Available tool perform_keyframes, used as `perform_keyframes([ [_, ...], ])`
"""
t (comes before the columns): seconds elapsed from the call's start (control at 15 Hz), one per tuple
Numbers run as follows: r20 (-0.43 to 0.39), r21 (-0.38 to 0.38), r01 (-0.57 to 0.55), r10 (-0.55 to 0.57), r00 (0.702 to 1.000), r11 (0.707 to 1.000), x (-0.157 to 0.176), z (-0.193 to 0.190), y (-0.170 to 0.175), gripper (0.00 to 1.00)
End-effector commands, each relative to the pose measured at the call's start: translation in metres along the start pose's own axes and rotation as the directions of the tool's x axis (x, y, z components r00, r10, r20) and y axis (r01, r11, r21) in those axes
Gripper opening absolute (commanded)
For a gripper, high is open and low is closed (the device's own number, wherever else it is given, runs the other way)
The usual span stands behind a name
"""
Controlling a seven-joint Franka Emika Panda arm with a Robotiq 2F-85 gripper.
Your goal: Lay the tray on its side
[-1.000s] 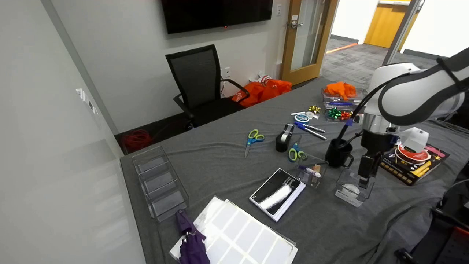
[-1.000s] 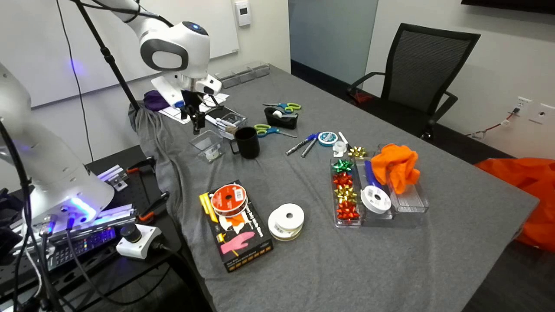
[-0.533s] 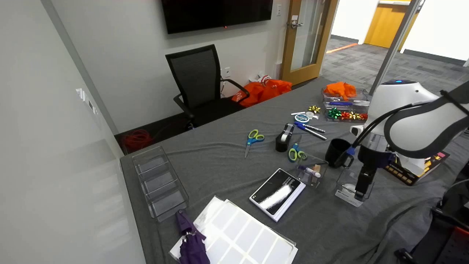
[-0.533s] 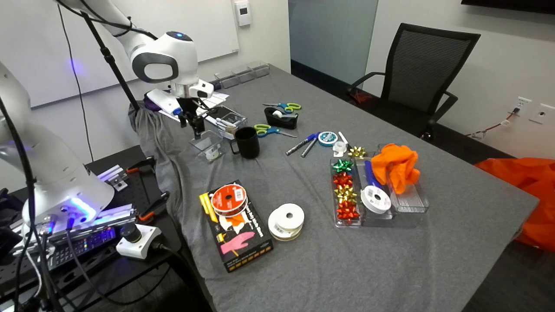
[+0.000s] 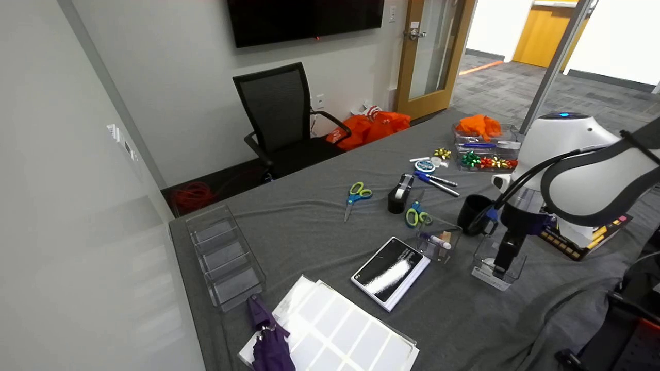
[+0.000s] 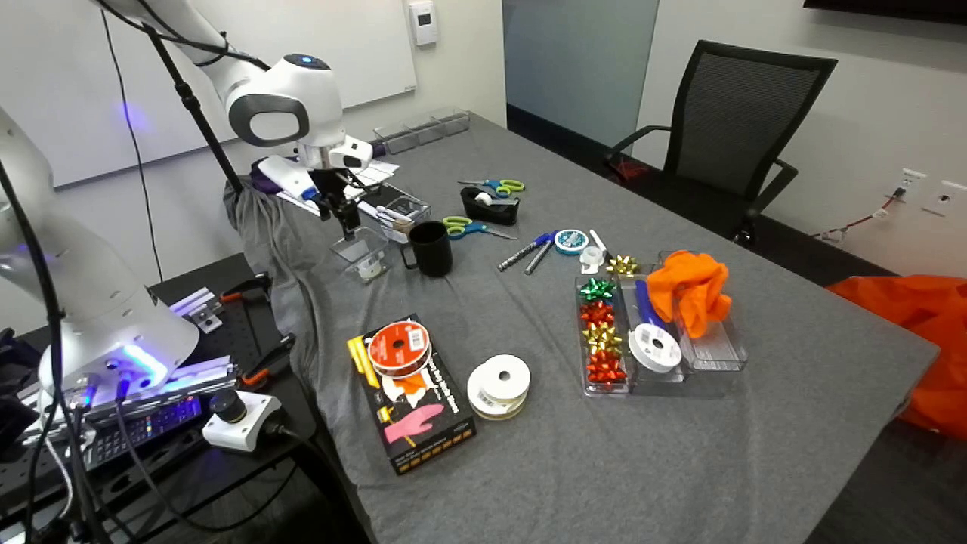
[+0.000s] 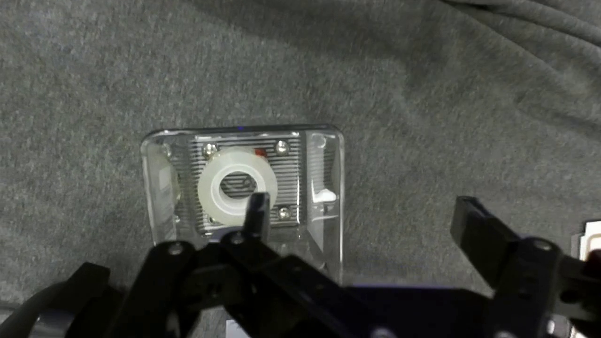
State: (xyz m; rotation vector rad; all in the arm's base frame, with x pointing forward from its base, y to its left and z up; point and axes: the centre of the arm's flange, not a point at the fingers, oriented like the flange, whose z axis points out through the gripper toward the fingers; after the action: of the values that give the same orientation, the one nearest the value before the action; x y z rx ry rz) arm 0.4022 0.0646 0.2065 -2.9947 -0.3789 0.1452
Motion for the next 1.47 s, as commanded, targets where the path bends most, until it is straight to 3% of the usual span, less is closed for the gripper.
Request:
perform_keyframes([
  [0.0,-0.057,-0.049,-0.019,0.017,0.998,0.999,0.013,0.015,-0.012,1.0],
  [0.4,-0.073,-0.147,-0.055,0.044,0.996,0.988,0.02,0.038,-0.035,1.0],
  [0.47,-0.064,-0.162,-0.063,0.053,0.997,0.985,0.02,0.041,-0.037,0.75],
  [0.53,-0.06,-0.175,-0.068,0.058,0.997,0.982,0.02,0.043,-0.039,0.74],
  [1.2,-0.109,-0.28,-0.158,0.132,0.985,0.947,0.031,0.041,-0.047,0.03],
  [1.4,-0.116,-0.302,-0.18,0.151,0.982,0.936,0.032,0.042,-0.049,0.0],
])
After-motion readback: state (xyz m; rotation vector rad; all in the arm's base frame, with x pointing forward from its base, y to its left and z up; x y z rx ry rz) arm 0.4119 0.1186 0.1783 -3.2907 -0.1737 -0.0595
